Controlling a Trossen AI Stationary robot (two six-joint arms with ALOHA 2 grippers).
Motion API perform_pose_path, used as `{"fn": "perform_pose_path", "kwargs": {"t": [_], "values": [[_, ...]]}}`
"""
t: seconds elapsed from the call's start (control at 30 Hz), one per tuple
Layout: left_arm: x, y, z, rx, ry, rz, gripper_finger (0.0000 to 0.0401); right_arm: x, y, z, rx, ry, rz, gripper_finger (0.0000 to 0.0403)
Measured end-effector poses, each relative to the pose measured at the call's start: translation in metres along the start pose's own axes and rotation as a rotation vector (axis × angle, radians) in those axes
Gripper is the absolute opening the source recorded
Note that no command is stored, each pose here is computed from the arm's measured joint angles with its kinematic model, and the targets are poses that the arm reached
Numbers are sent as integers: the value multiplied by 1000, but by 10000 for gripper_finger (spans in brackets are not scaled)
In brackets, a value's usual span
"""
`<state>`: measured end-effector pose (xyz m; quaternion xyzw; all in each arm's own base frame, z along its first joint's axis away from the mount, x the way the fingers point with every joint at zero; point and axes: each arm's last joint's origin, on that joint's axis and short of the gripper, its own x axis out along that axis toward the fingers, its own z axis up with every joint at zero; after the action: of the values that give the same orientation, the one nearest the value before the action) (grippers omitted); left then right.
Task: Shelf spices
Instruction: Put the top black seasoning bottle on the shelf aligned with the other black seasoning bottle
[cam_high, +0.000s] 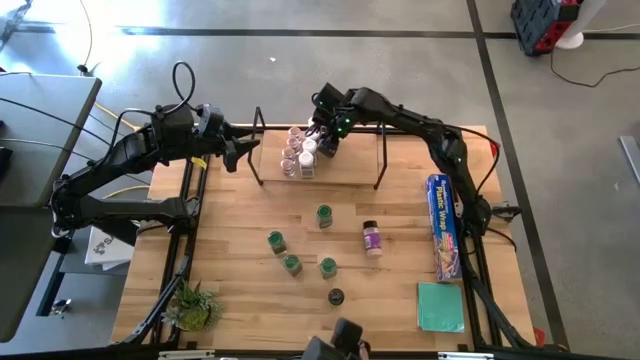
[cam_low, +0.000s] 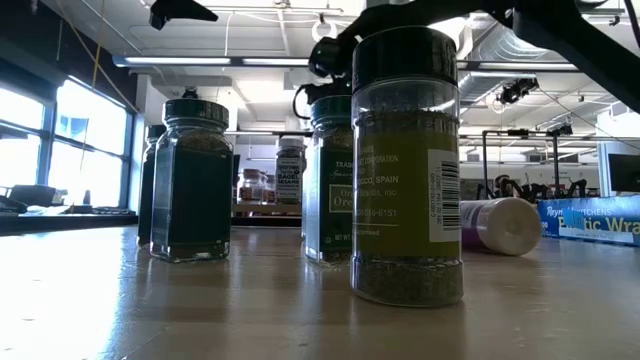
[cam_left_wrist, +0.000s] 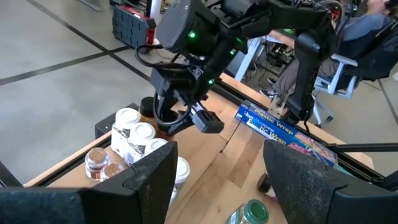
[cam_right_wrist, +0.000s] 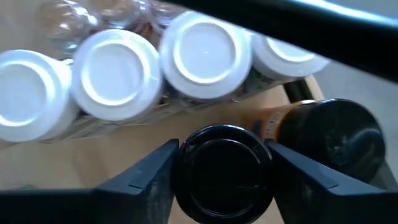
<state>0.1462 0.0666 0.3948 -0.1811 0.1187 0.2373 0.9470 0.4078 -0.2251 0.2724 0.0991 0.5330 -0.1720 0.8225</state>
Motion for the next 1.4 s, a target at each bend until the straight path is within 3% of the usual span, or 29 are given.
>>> {"fn": "perform_pose_path", "kwargs": {"t": [0.13,0.43,0.6,0.7,0.83,0.93,1.07,1.17,1.3,1.4], "values": [[0,0,0,0,0,0,234,0,-2,0,3,-3,-17,242],[0,0,0,0,1,-1,234,-6,-3,3,4,-12,-19,249],[0,0,0,0,1,0,234,-50,0,12,-15,-84,-10,250],[0,0,0,0,1,-1,234,-88,10,9,-78,-134,62,251],[0,0,0,0,2,-1,234,-128,35,-22,-194,-155,217,250],[0,0,0,-1,1,-3,234,-146,55,-60,-169,-140,246,247],[0,0,0,-3,2,-4,234,-162,85,-120,-33,-160,261,245],[0,0,0,-31,1,-4,234,-158,107,-160,76,-151,365,244],[0,-1,0,-54,8,-21,234,-143,128,-196,260,-140,506,244],[0,-1,0,-53,11,-29,234,-121,133,-213,421,-57,449,244]]}}
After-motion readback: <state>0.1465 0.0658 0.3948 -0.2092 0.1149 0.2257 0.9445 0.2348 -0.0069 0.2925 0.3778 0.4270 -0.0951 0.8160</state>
